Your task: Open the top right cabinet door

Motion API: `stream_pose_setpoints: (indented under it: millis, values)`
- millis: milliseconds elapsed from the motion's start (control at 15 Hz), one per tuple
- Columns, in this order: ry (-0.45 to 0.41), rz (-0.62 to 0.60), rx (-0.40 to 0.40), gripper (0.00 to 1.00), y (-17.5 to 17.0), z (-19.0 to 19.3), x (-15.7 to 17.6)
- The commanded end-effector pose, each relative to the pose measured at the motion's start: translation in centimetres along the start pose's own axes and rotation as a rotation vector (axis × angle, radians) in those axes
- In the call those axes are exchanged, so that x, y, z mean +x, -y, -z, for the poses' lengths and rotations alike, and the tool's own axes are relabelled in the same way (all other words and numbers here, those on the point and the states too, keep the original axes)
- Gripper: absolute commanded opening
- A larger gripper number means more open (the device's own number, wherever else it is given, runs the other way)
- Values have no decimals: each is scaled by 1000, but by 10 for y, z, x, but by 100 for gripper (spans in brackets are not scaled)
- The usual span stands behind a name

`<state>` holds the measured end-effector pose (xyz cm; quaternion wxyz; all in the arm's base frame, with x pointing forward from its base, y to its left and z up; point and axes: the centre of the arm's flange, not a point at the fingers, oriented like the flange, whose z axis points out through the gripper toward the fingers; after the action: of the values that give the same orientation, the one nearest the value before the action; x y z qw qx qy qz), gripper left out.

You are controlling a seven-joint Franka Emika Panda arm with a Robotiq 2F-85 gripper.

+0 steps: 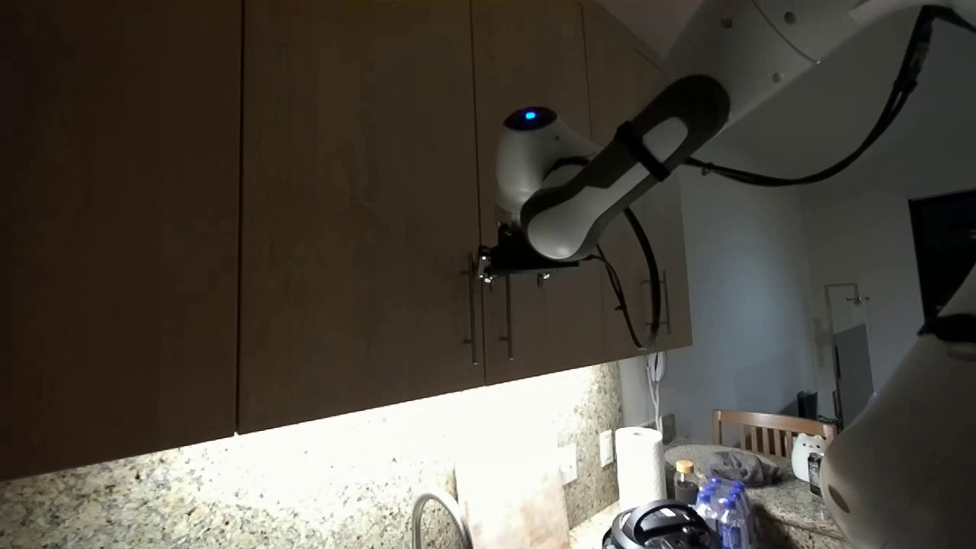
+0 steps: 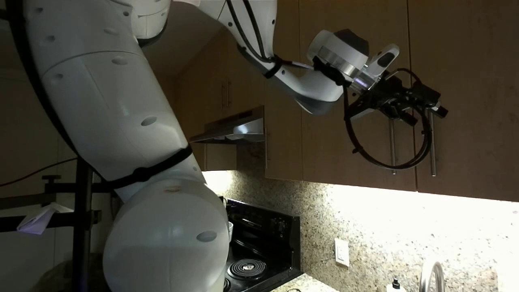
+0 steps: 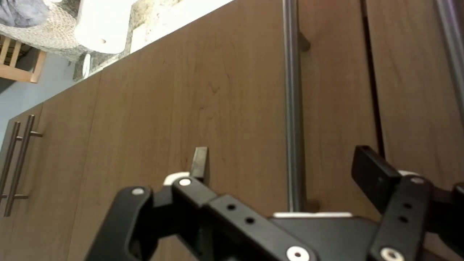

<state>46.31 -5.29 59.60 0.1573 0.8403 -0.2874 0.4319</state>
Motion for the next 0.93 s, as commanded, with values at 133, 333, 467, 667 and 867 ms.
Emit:
stream_pose_setpoints:
  millis: [133,333,467,667,867]
  values:
    - [9,17,-36,100,-1,-42,17]
    - [6,0,-60,100,-8,-54,24]
    - [10,-21,-89,100,-16,-60,29]
    - [19,-34,-110,100,-22,-64,31]
    - [25,-45,-124,100,-25,-67,28]
